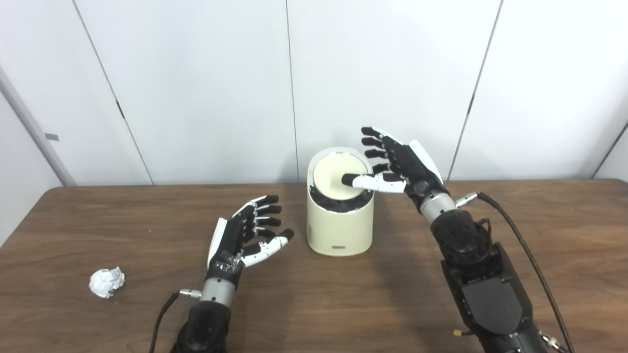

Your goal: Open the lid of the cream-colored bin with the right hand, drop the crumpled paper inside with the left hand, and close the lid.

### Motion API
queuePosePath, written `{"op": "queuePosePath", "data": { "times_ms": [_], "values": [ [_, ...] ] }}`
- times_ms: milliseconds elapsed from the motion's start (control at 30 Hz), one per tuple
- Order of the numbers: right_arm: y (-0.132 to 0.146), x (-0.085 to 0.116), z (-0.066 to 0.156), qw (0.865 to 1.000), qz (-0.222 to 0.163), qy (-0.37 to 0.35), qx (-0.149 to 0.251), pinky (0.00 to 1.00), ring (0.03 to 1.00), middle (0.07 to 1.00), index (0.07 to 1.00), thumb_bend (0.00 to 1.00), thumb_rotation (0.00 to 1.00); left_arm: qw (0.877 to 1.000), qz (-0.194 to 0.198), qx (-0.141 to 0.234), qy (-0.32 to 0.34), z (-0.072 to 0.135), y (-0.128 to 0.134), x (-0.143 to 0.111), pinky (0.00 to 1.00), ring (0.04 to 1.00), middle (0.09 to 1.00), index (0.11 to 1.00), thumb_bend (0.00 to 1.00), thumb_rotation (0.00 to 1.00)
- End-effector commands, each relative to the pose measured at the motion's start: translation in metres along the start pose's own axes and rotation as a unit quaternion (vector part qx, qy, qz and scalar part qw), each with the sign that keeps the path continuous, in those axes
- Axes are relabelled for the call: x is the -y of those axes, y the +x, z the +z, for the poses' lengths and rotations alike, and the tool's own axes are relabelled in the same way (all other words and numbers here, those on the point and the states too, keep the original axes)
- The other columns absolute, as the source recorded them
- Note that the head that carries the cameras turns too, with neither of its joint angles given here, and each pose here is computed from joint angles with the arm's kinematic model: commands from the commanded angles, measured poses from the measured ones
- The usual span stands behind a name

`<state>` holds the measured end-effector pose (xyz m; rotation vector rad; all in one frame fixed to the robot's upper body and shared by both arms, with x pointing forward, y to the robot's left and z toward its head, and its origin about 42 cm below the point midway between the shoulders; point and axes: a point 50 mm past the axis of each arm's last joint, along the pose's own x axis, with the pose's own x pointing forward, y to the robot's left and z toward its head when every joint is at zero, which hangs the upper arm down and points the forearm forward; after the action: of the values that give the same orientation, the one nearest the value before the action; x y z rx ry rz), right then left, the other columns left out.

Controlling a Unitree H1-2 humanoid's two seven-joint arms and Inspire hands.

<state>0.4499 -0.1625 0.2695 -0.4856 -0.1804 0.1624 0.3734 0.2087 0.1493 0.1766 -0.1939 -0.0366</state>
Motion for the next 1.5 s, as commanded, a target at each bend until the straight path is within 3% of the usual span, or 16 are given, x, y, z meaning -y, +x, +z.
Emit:
{"op": "queuePosePath", "data": {
  "times_ms": [0,833,1467],
  "values": [
    [0.014,0.007,0.035,0.998,-0.023,-0.017,0.058,0.66,0.815,0.860,0.885,0.72,0.35,0.999,0.004,0.050,-0.001,0.022,0.013,-0.003,0.57,0.664,0.737,0.781,0.63,0.08],
    [0.025,-0.005,0.038,0.994,-0.023,-0.094,0.047,0.61,0.783,0.834,0.861,0.80,0.34,0.999,0.005,0.047,-0.007,0.023,0.010,0.000,0.56,0.667,0.739,0.782,0.64,0.07],
    [0.021,-0.001,0.023,0.994,-0.019,-0.105,0.031,0.65,0.795,0.839,0.866,0.81,0.20,0.999,0.005,0.047,-0.006,0.022,0.007,-0.001,0.53,0.656,0.737,0.784,0.63,0.07]
  ]
}}
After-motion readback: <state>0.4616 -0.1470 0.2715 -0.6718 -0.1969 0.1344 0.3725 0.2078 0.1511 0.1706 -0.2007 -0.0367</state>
